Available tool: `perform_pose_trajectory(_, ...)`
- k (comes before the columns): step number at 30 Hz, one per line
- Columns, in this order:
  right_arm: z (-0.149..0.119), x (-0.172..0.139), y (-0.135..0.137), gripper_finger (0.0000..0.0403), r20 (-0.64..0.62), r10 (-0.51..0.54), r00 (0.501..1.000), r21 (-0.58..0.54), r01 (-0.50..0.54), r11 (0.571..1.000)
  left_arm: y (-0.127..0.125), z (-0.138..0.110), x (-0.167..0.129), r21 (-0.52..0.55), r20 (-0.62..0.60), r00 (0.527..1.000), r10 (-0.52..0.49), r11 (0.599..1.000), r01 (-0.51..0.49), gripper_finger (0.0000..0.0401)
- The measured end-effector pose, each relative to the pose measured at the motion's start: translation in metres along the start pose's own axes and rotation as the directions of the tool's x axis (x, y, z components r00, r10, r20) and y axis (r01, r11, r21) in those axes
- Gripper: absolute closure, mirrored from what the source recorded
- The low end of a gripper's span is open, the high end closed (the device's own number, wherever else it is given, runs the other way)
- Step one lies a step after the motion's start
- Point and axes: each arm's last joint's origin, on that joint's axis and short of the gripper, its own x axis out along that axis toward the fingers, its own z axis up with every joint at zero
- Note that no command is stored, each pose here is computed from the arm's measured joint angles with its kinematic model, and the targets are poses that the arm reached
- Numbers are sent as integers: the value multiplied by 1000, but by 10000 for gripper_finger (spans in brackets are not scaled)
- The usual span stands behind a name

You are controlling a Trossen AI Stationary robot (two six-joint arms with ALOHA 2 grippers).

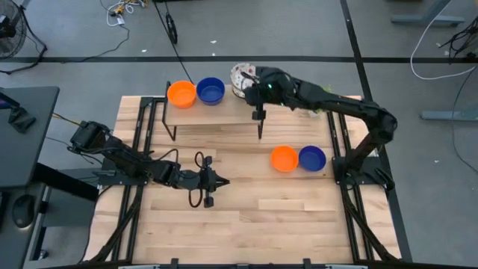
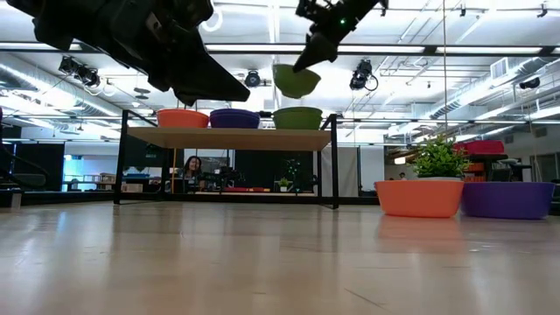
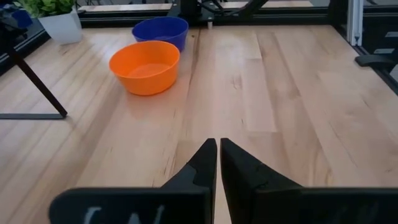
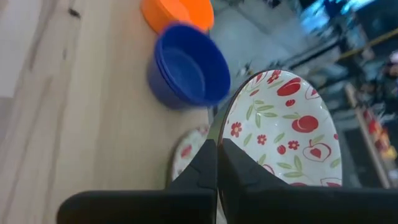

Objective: Pick & Place Mini bowls
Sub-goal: Stack the white bowl on top of the other white bowls on the shelf

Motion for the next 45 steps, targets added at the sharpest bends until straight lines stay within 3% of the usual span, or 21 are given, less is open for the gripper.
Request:
perform_pose_trajectory(4, -2, 11, -15, 403, -81, 55, 995, 48, -51, 998, 0, 0, 0, -6, -5, 1000, 0, 1000, 0, 376)
perform_pose_trajectory(11, -7, 31, -11, 403, -144, 132, 981, 54, -125, 991, 0, 0, 0, -10, -5, 1000, -1, 1000, 1, 376)
perform_pose_trajectory(45, -24, 54, -10, 387, -195, 191, 962, 132, -167, 977, -1, -1, 0, -12, -9, 1000, -27, 1000, 27, 376)
